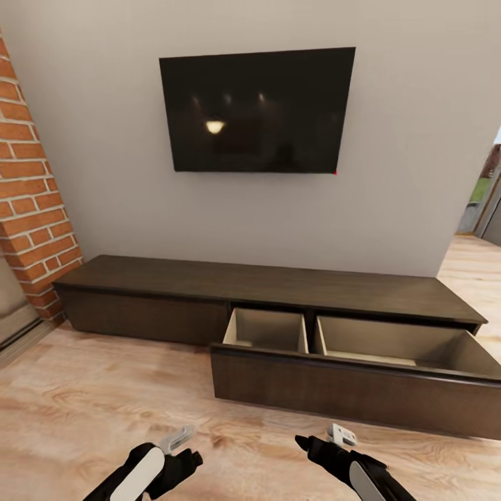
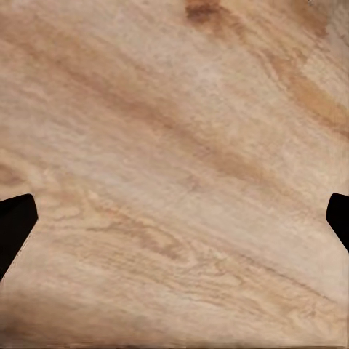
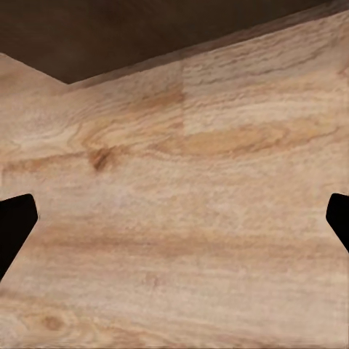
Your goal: Place each of the two pumpkins and all three candles from the living room inside a cabinet in the living room (use any cabinet), then make sure every cabinet is closed, and position the cauldron so it is next to a table in the living room.
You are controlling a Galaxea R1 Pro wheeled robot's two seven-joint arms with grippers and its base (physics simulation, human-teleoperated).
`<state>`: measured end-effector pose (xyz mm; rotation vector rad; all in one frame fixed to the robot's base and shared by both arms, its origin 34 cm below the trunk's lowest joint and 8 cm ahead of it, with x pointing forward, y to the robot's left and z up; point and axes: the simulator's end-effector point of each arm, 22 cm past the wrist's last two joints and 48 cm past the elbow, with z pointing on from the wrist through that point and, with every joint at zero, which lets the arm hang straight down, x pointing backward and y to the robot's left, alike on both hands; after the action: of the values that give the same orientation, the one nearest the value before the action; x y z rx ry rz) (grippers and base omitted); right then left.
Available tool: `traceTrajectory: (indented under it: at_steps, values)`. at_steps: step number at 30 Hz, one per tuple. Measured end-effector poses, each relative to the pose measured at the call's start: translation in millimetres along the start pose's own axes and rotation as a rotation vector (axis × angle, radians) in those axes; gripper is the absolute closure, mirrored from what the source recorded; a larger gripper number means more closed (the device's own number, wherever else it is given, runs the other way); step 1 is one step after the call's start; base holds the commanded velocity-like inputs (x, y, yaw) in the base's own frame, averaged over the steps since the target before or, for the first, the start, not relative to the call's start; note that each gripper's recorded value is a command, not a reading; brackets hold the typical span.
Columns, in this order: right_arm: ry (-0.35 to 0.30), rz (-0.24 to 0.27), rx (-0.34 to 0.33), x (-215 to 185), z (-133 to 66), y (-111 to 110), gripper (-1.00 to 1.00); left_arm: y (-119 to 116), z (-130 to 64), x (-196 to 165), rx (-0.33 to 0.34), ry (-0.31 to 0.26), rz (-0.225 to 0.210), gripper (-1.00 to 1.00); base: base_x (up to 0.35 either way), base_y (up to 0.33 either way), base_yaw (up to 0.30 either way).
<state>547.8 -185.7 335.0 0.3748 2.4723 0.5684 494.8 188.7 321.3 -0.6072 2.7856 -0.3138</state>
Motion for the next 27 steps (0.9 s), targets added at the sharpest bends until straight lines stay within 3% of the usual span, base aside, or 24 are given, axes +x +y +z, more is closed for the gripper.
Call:
traceTrajectory:
  at_steps: [13, 19, 27]
  values:
    - [0.003, -0.009, 0.023, -9, -15.0, 7, -1.0, 12, -16.2, -13, -0.044, -0.033, -0.048, -1.0, -0.27, 0.098, 0.271]
    - [0.017, -0.061, 0.02, -8, -18.5, 26, -1.0, 9, -27.4, -19, -0.047, -0.038, -0.052, -1.0, -0.043, 0.009, 0.276]
    - [0.021, -0.072, 0.022, -17, -28.3, 37, -1.0, 17, -38.0, -19, -0.08, -0.021, -0.059, -1.0, -0.003, 0.001, 0.276]
